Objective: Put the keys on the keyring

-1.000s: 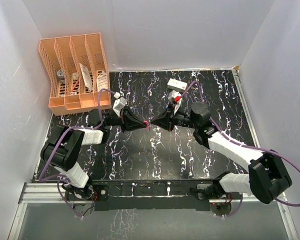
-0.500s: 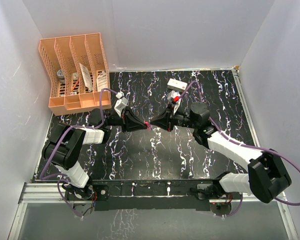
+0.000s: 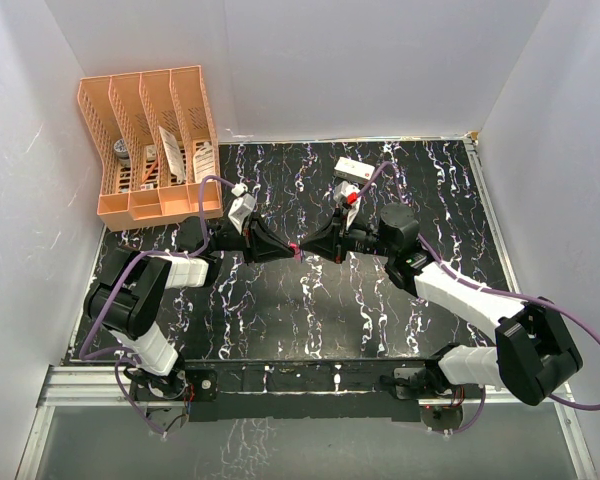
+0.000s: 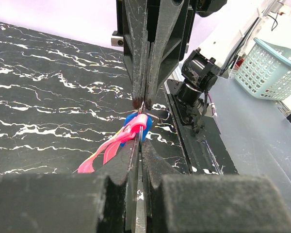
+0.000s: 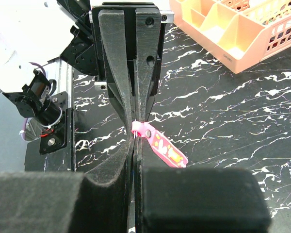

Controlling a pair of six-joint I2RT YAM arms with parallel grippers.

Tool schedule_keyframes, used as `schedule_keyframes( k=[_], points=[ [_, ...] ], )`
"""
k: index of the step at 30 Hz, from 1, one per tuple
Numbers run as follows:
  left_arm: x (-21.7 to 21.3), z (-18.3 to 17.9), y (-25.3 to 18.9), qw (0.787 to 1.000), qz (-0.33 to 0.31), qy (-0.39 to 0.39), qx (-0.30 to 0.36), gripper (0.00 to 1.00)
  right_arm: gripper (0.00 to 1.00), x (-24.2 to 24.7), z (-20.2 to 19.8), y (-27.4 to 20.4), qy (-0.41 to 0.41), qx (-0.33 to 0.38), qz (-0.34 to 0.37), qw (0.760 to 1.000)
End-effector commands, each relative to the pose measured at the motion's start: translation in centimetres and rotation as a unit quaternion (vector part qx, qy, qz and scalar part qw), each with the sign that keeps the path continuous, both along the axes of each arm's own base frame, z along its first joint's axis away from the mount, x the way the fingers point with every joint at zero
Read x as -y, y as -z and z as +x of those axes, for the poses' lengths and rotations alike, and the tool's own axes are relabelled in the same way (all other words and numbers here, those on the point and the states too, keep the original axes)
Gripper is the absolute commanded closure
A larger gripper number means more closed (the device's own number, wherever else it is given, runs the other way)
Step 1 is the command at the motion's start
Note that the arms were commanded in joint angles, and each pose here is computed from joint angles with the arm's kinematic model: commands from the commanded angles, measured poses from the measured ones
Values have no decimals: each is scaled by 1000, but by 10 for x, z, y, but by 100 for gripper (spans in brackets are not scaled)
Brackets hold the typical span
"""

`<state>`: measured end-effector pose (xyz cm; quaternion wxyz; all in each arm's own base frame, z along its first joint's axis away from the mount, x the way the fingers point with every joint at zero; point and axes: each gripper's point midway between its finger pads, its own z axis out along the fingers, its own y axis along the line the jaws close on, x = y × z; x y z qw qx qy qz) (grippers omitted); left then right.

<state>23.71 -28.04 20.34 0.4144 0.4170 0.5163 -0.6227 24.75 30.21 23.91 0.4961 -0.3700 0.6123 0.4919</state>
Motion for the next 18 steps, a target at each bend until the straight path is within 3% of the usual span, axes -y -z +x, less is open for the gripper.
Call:
schedule_keyframes(
  k=[1, 18],
  points=[
    [1, -1, -30, 994, -40, -5, 100, 100, 100, -6, -1, -27, -12, 43, 25, 999],
    [-2, -5, -44, 990, -54, -19, 128, 100, 100, -2, -4, -18, -4, 33, 22, 999]
  ],
)
